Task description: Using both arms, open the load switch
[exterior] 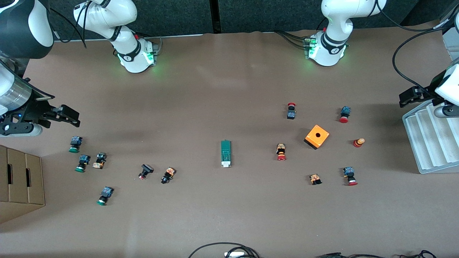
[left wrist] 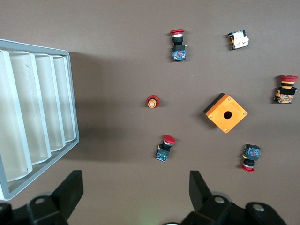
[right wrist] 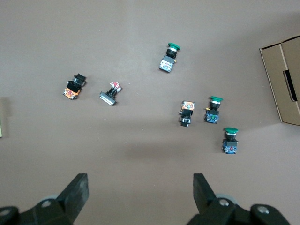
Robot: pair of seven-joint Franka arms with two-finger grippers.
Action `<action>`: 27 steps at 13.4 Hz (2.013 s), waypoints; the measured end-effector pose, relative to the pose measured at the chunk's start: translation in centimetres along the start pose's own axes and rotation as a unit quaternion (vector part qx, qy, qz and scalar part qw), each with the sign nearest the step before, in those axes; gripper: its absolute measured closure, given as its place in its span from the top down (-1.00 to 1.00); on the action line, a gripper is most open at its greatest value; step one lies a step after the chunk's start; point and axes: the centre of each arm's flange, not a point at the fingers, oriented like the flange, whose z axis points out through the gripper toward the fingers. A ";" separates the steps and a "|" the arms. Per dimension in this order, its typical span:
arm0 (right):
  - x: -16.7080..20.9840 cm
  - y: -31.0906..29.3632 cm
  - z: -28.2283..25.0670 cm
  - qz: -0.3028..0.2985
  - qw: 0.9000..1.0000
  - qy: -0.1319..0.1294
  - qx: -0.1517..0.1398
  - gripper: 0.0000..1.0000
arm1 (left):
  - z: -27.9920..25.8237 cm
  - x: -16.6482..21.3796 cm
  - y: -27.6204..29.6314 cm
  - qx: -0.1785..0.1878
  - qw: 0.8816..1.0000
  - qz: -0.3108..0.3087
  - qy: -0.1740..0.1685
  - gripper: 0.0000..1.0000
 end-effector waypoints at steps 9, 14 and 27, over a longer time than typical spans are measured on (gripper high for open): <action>0.0 0.1 0.0 0.001 1.000 0.000 0.000 1.00 | -1.5 -0.7 9.0 -0.025 0.999 -0.028 0.008 1.00; 0.0 0.1 0.0 0.001 1.000 0.000 0.000 1.00 | -3.0 -2.9 21.3 -0.019 0.999 -0.005 0.036 1.00; 0.0 0.1 0.0 0.001 1.000 0.000 0.000 1.00 | 3.9 -5.2 45.1 -0.083 0.982 -0.088 0.145 1.00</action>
